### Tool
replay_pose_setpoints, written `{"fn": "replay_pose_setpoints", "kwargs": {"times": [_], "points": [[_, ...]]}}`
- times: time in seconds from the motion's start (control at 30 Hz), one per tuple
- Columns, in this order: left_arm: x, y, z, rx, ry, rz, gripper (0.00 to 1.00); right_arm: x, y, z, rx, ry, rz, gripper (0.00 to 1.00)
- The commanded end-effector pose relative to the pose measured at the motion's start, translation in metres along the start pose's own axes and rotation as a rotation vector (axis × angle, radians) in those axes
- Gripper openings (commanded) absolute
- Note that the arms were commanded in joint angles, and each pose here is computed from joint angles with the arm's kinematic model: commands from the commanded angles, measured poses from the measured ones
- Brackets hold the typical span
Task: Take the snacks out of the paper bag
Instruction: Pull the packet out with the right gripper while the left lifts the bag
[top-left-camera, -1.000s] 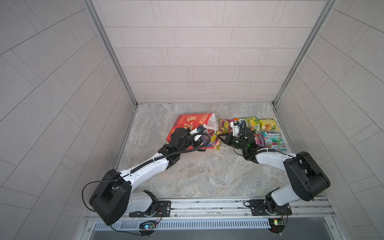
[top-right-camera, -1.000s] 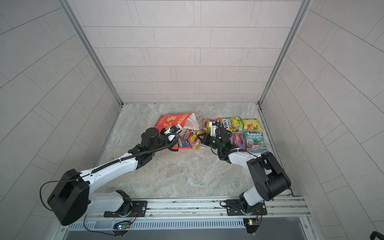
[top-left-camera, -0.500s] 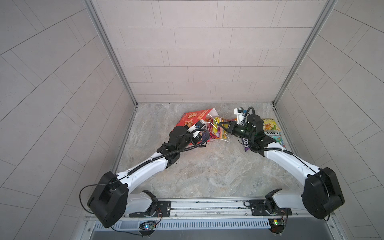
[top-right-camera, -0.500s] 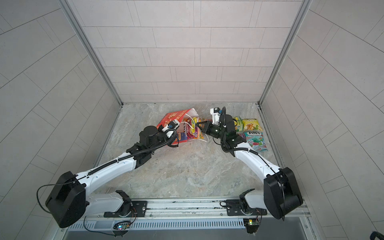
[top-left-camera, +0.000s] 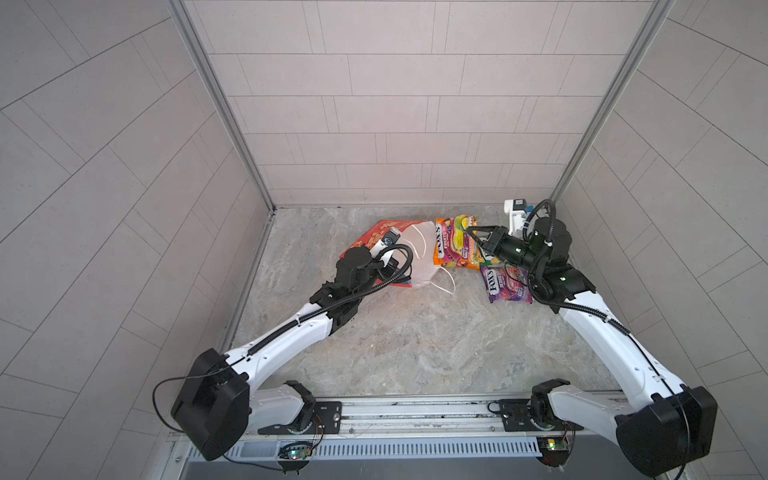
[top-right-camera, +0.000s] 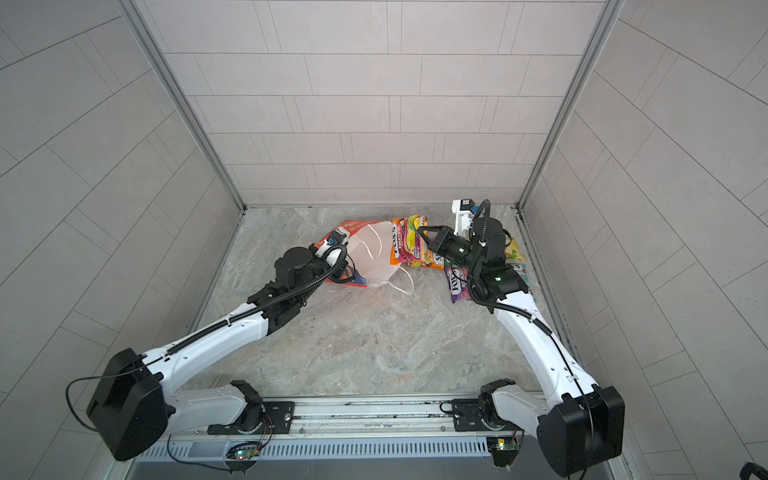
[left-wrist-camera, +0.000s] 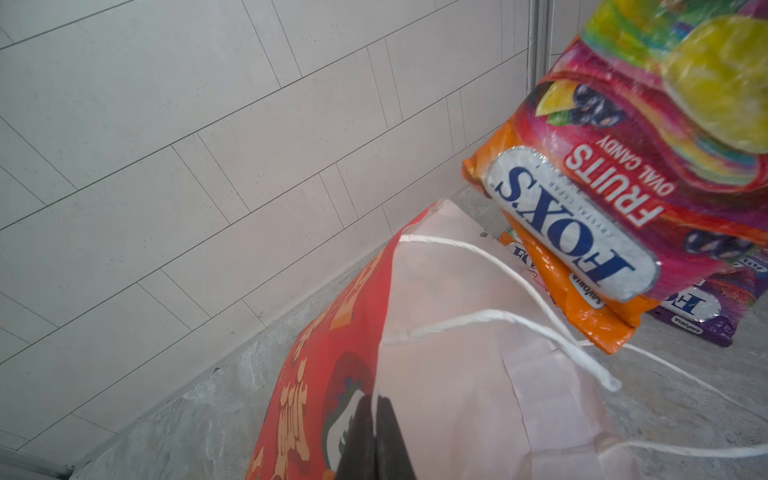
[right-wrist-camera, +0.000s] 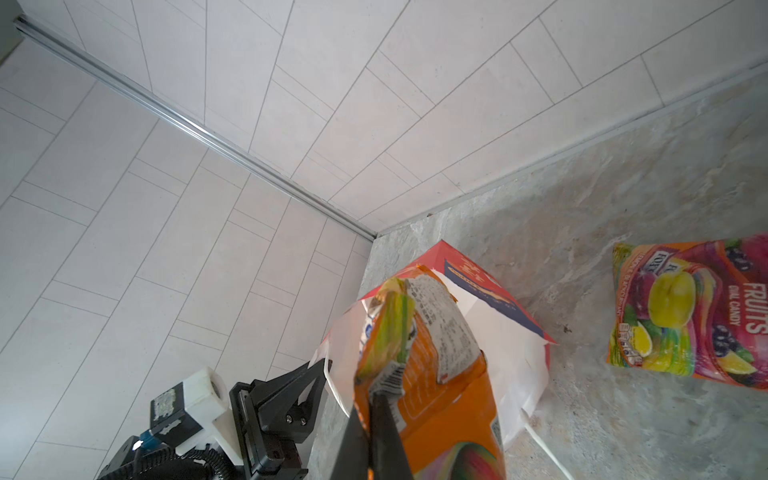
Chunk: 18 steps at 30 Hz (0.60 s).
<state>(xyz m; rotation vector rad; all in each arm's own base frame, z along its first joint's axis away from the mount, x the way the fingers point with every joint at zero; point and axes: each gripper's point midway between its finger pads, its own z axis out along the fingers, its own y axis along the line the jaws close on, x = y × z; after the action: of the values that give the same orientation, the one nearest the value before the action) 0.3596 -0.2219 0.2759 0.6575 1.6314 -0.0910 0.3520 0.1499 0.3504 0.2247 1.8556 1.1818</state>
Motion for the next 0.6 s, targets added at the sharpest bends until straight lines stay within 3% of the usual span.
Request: {"fn": "replay_pose_setpoints", "kwargs": {"times": [0.0,0.3,0.57], "points": [[-0.035,0.029,-0.014,-0.085,-0.017,-0.102,0.0,-0.036,0.04,-0.033,-0.084,-0.121,-0.042,0.0],[-0.056,0.064,-0.034,-0.196,0.012,-0.375,0.0,-0.081,0.032,-0.079,-0.027,-0.284,-0.027,0.0],[-0.008,0.093,-0.014,-0.203,0.099,-0.742,0.0,-0.073,-0.004,-0.062,0.033,-0.249,0.038,0.0]]}}
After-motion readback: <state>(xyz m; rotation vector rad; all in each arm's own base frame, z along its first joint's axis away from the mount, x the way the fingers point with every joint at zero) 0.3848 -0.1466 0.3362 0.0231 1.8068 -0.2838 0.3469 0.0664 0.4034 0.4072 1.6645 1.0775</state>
